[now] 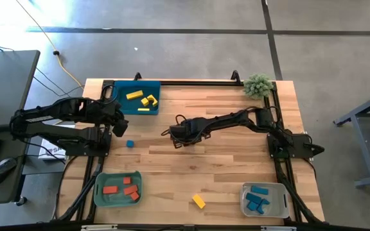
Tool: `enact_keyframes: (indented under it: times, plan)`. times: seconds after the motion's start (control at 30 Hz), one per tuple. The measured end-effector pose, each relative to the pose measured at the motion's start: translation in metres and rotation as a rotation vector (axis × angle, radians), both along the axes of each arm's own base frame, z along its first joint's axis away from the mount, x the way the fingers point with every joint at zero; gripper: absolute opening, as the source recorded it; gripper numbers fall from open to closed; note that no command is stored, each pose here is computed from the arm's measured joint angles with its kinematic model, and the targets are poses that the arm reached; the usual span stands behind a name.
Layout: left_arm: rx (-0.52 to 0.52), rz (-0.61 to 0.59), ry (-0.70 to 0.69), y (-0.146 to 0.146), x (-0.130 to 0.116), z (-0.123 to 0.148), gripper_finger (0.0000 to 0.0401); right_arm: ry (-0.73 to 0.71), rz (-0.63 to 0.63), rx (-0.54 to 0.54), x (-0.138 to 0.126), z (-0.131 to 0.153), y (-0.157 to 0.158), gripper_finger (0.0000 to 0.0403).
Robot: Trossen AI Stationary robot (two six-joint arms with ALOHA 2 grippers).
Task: Sort & place blocks by color
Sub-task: Put the orange block into the green bin
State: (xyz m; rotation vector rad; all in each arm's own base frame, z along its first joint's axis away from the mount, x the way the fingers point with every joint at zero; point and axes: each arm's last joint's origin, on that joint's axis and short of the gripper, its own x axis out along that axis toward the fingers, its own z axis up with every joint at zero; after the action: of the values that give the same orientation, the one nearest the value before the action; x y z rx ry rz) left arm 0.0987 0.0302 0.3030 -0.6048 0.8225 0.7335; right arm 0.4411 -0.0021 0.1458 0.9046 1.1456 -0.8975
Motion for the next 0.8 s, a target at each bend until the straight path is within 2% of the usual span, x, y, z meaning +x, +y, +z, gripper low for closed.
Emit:
enact_keyframes:
  times: [0.13,0.3,0.63,0.8]
  plan:
    - [-0.005,0.01,-0.015,0.0,0.001,0.001,0.017,-0.017,0.128,0.008,0.006,0.008,0.001,0.01]
    - [-0.004,0.011,-0.036,0.0,0.003,0.002,0.017,-0.088,0.284,-0.03,0.019,0.034,0.001,0.01]
    - [-0.056,0.101,-0.073,0.001,0.002,0.002,0.0177,-0.22,0.625,-0.177,0.036,0.113,0.003,0.01]
    - [-0.119,0.208,-0.117,0.001,0.002,0.002,0.0198,-0.28,0.779,-0.262,0.037,0.148,0.007,0.01]
